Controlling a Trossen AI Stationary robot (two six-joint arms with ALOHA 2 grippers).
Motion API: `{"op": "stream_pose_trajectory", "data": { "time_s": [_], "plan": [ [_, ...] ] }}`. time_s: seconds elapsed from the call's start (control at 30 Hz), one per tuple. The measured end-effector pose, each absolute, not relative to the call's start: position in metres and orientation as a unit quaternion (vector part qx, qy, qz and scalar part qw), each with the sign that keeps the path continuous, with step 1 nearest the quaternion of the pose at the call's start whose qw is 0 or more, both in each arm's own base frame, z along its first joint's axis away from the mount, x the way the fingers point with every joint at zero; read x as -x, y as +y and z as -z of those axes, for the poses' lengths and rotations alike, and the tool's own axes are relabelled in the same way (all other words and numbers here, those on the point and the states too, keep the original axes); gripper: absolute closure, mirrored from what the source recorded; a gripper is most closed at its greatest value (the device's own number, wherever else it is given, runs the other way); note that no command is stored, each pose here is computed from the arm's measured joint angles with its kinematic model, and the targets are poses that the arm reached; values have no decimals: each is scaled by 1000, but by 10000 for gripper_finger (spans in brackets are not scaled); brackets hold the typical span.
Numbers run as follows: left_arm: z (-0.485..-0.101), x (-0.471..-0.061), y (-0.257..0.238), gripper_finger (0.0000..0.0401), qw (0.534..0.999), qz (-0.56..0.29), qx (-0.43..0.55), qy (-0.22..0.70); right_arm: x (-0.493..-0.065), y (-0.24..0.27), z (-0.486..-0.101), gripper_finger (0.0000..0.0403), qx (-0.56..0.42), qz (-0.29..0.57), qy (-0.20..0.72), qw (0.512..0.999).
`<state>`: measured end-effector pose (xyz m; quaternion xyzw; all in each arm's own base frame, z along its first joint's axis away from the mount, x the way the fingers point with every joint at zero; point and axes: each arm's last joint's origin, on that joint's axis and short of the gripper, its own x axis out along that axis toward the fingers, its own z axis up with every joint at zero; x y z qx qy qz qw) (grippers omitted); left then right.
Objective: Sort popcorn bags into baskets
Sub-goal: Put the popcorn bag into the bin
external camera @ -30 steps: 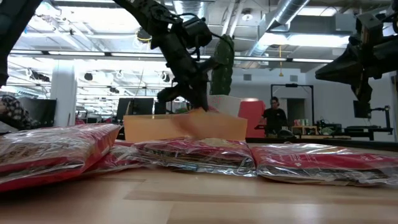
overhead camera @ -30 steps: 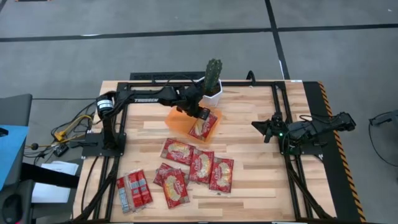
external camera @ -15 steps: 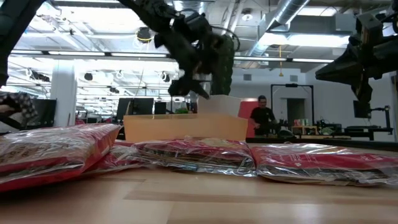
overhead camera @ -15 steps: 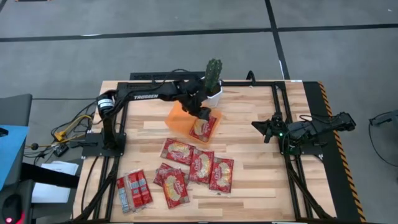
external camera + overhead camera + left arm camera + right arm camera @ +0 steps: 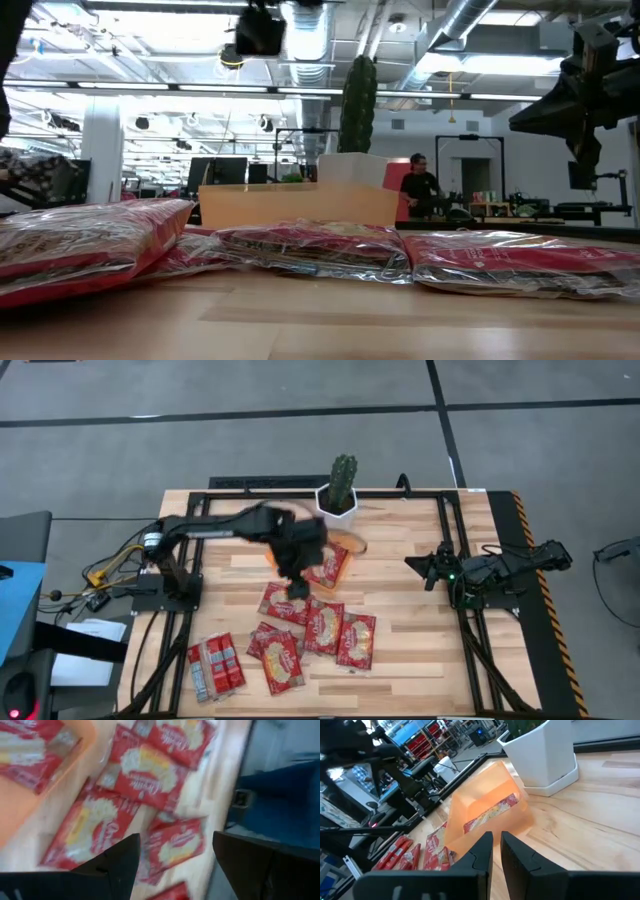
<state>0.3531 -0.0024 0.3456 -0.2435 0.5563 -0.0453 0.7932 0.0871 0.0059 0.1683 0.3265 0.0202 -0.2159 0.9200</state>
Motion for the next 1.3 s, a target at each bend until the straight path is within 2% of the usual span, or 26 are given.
{"op": "stream_pose_trajectory", "data": {
  "time_s": [0.2,0.53,0.7,0.9,1.03,1.3],
  "plan": [
    [-347,-319,-65,164,806,-32,200,556,-87,6,-168,339,-323,215,24,921],
    [-296,-264,-119,164,800,-152,305,495,-91,7,-164,339,-310,222,47,923],
    [-279,-243,-116,164,804,-201,353,433,-93,8,-161,339,-321,231,62,916],
    [-265,-226,-102,163,820,-214,401,348,-97,9,-156,339,-352,245,77,900],
    [-252,-220,-89,163,824,-219,404,330,-99,9,-152,339,-370,253,87,890],
    [-203,-223,-71,163,809,-245,422,327,-103,12,-145,339,-394,251,123,876]
  ]
}}
